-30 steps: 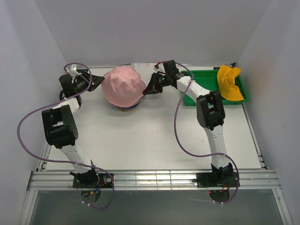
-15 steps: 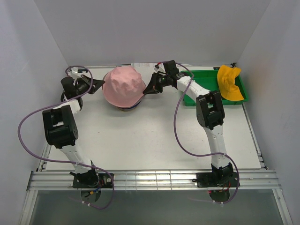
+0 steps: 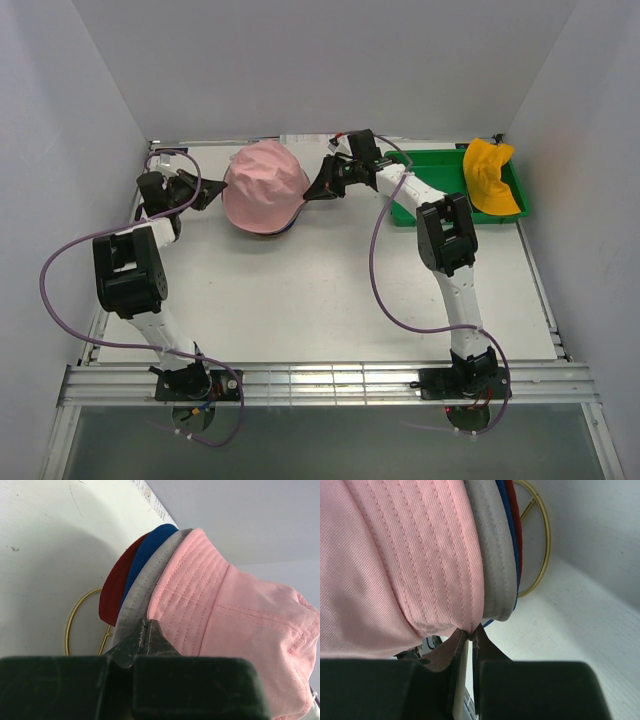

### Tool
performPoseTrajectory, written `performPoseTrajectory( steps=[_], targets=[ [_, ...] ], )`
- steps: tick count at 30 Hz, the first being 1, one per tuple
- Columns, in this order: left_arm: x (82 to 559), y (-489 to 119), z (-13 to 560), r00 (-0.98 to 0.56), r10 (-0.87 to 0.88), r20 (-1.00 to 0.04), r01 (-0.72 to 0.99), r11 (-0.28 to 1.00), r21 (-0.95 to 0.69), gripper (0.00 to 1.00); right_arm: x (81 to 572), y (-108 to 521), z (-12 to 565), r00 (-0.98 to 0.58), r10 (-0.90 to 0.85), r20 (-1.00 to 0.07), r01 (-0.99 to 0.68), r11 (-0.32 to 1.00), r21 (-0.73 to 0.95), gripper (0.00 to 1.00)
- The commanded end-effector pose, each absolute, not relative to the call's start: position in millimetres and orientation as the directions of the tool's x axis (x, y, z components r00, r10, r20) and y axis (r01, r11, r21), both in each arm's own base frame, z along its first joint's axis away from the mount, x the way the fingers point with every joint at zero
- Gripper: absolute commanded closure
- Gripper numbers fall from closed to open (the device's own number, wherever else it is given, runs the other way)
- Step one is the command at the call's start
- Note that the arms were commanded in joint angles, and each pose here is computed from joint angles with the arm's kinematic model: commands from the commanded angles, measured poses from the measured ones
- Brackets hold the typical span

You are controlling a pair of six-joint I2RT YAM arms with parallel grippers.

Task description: Stack the hats

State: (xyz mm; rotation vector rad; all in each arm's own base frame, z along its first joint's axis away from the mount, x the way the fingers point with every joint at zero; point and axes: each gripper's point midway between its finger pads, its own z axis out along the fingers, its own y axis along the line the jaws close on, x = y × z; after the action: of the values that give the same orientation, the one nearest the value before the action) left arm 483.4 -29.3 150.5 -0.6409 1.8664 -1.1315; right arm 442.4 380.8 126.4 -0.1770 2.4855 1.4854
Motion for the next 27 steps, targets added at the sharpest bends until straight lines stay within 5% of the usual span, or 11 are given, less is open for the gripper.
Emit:
performPoseTrajectory(
  steps=[1, 27],
  targets=[
    [464.8, -12.6, 98.1, -0.518, -0.788, -0.333, -0.213, 0.496, -0.842, 1.0, 446.1, 366.9, 89.3, -0.976, 0.04, -0.214, -0.159, 0.542, 0.825, 0.92],
    [438.2, -2.5, 42.8, -0.567, -0.777, -0.275, -0.397, 0.549, -0.736, 1.0, 420.8, 365.7, 103.3, -0.966, -0.011, -0.258, -0.221, 0.549, 0.806, 0.92]
  ],
)
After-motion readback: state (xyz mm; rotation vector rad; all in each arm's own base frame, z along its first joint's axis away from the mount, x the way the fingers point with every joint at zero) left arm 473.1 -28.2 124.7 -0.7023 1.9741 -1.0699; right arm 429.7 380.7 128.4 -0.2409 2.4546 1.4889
